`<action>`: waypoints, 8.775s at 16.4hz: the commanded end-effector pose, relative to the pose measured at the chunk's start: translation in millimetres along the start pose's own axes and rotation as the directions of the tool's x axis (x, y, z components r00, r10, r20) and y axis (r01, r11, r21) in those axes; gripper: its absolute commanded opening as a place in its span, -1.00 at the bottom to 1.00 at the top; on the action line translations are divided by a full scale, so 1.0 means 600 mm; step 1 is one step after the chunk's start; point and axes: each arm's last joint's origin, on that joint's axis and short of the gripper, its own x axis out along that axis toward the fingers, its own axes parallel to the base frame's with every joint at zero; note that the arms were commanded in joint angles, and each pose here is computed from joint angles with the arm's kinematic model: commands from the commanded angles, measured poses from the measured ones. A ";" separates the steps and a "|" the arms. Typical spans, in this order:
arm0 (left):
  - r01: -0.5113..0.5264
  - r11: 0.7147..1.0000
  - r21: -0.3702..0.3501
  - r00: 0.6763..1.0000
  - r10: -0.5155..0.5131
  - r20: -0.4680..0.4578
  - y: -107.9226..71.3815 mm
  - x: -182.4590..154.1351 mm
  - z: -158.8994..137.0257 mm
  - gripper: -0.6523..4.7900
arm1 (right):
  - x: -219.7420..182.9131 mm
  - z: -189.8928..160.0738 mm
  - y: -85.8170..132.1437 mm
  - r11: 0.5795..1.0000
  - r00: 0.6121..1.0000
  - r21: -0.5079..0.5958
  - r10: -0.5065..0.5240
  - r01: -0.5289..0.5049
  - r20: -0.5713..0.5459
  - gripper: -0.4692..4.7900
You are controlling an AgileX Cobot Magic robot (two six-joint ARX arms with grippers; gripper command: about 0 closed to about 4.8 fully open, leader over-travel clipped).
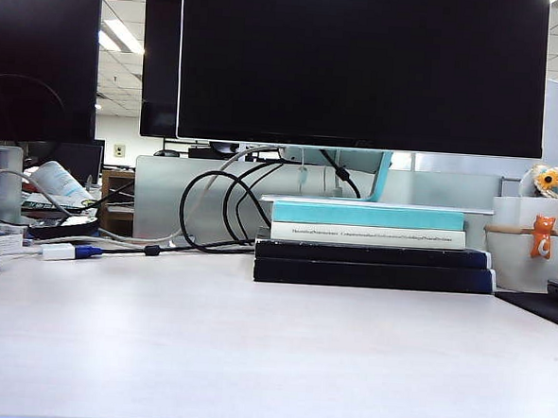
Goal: Unfold the white charging cable into a straight cable.
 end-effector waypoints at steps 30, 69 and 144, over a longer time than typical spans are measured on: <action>-0.017 0.998 -0.062 1.000 0.017 0.004 -0.001 0.001 0.000 -0.78 | 0.001 -0.001 -0.006 1.000 1.000 -0.017 -0.017 0.017 0.008 -0.36; -0.088 0.992 -0.094 0.994 0.092 0.050 -0.004 0.003 0.001 -0.78 | 0.001 -0.006 -0.010 0.998 0.999 0.035 -0.045 0.044 0.011 -0.48; -0.183 0.982 0.046 0.945 0.163 0.283 -0.020 0.002 0.031 -0.78 | -0.015 -0.028 -0.021 0.981 0.995 0.168 -0.099 0.101 -0.021 -0.83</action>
